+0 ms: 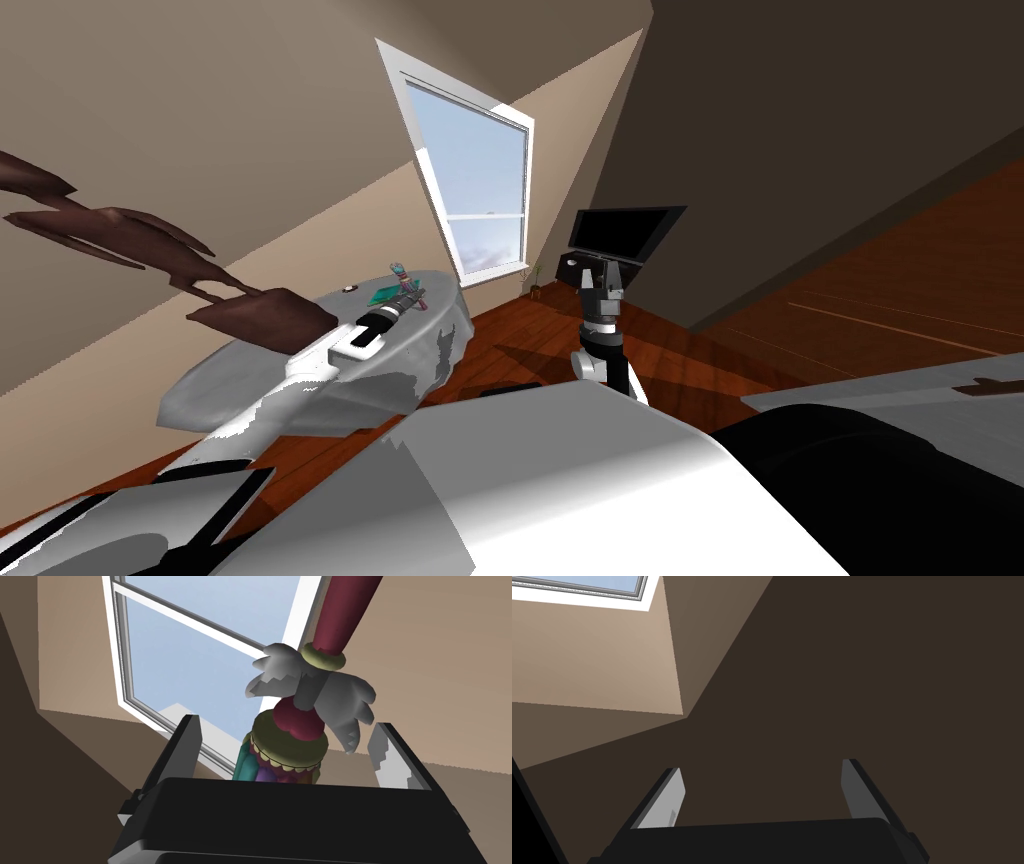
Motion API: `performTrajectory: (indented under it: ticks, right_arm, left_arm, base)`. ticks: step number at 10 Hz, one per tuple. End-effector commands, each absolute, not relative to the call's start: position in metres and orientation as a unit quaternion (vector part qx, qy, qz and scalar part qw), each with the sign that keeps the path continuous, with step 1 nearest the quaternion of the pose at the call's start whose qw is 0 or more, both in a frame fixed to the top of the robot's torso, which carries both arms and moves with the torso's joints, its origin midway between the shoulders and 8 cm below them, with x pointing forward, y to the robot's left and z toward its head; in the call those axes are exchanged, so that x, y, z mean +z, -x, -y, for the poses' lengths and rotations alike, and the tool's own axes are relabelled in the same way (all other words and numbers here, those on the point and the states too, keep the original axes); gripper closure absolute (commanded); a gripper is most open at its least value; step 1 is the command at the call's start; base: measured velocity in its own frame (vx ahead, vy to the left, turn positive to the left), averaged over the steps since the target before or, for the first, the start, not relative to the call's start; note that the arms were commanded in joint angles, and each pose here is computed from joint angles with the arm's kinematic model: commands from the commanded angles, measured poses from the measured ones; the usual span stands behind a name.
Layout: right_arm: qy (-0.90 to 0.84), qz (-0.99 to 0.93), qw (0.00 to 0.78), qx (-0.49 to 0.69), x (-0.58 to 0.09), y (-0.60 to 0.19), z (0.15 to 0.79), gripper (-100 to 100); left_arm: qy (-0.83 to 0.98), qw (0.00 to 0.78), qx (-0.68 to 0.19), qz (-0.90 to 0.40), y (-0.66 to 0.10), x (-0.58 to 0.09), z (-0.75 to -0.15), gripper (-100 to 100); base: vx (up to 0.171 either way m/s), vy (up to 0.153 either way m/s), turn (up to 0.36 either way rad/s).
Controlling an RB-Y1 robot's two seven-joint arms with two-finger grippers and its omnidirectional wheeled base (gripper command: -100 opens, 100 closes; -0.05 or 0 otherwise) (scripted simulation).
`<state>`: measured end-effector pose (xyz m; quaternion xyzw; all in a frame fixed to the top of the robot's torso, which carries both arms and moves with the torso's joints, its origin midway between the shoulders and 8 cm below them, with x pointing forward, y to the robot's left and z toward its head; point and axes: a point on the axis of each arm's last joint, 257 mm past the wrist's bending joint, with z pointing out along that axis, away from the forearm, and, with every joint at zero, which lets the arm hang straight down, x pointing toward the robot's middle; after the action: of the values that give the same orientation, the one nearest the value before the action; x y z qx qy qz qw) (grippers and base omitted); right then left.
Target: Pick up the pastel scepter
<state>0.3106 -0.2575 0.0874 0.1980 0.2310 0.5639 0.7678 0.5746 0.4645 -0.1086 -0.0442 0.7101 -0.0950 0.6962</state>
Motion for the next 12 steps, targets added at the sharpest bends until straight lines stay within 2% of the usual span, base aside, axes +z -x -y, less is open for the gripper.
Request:
performTrajectory:
  ticks: [1, 2, 3, 5, 6, 9, 10, 12]
  right_arm:
    - [-0.198, -0.231, 0.768, 0.564, 0.087, -0.311, 0.258, 0]
    - [-0.198, -0.231, 0.768, 0.564, 0.087, -0.311, 0.258, 0]
    - [-0.198, -0.231, 0.768, 0.564, 0.087, -0.311, 0.258, 0]
    - [-0.198, -0.231, 0.768, 0.564, 0.087, -0.311, 0.258, 0]
    - [-0.198, -0.231, 0.768, 0.564, 0.087, -0.311, 0.258, 0]
    - [-0.198, -0.231, 0.768, 0.564, 0.087, -0.311, 0.258, 0]
    - [-0.198, -0.231, 0.768, 0.564, 0.087, -0.311, 0.258, 0]
    - [-0.198, -0.231, 0.768, 0.564, 0.087, -0.311, 0.258, 0]
  left_arm:
    - [0.052, 0.693, -0.087, -0.714, -0.577, -0.115, -0.477, -100]
    - [0.061, 0.688, -0.079, -0.719, -0.575, -0.123, -0.489, -100]
    - [0.041, 0.692, -0.099, -0.714, -0.586, -0.116, -0.472, -100]
    - [0.058, 0.689, -0.083, -0.718, -0.588, -0.122, -0.496, -100]
    - [0.037, 0.693, -0.102, -0.712, -0.598, -0.112, -0.478, -100]
    - [0.058, 0.689, -0.083, -0.718, -0.598, -0.120, -0.507, -100]
    - [0.037, 0.695, -0.100, -0.711, -0.607, -0.110, -0.492, -100]
    - [0.056, 0.692, -0.083, -0.715, -0.608, -0.115, -0.517, -100]
  base:
    - [-0.017, -0.025, -0.004]
    - [-0.004, -0.006, 0.000]
    - [-0.029, -0.029, 0.008]
    - [-0.022, -0.039, -0.002]
    - [-0.022, -0.044, 0.007]
    - [-0.018, -0.025, 0.000]
    - [-0.025, -0.033, 0.008]
    - [-0.022, -0.036, -0.002]
